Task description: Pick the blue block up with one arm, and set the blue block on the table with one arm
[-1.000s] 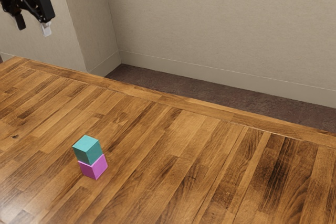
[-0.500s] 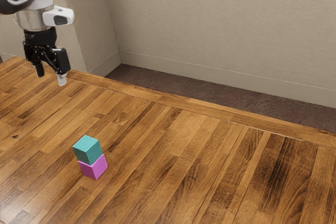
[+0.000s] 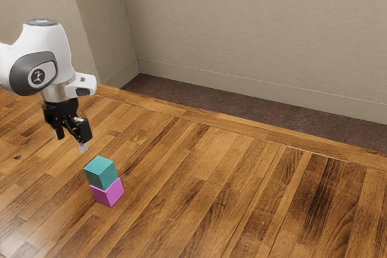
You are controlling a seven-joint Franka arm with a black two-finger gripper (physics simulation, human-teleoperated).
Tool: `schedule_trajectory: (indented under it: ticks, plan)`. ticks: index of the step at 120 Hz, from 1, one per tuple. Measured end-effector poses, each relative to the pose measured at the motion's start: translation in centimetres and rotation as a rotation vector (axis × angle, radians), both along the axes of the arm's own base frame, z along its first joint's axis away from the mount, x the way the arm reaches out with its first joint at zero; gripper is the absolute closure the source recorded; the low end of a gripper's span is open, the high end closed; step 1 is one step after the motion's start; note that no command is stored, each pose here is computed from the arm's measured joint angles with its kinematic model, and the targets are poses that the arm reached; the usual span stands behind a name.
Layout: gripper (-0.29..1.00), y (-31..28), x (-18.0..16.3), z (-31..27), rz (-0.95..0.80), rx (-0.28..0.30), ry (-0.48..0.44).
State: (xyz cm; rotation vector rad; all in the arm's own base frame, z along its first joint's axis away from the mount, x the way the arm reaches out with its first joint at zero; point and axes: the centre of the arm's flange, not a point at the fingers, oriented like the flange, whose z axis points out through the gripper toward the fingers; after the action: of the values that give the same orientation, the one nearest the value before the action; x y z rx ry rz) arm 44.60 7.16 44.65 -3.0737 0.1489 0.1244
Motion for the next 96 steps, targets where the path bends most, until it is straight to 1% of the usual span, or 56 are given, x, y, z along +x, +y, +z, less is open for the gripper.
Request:
schedule_trajectory:
  ticks: [11,23,40,65,96]
  plan:
    - [0.00,-0.5,-0.6,-2.6,-0.006,-0.009,0.003]
    - [0.00,-0.7,-0.5,-4.0,-0.007,-0.013,-0.009]
    - [0.00,-0.6,0.2,-5.4,-0.001,-0.011,-0.021]
    - [0.00,-0.8,1.3,-8.1,0.006,-0.013,-0.012]
    - [0.00,-1.8,2.2,-9.6,-0.005,-0.013,-0.028]
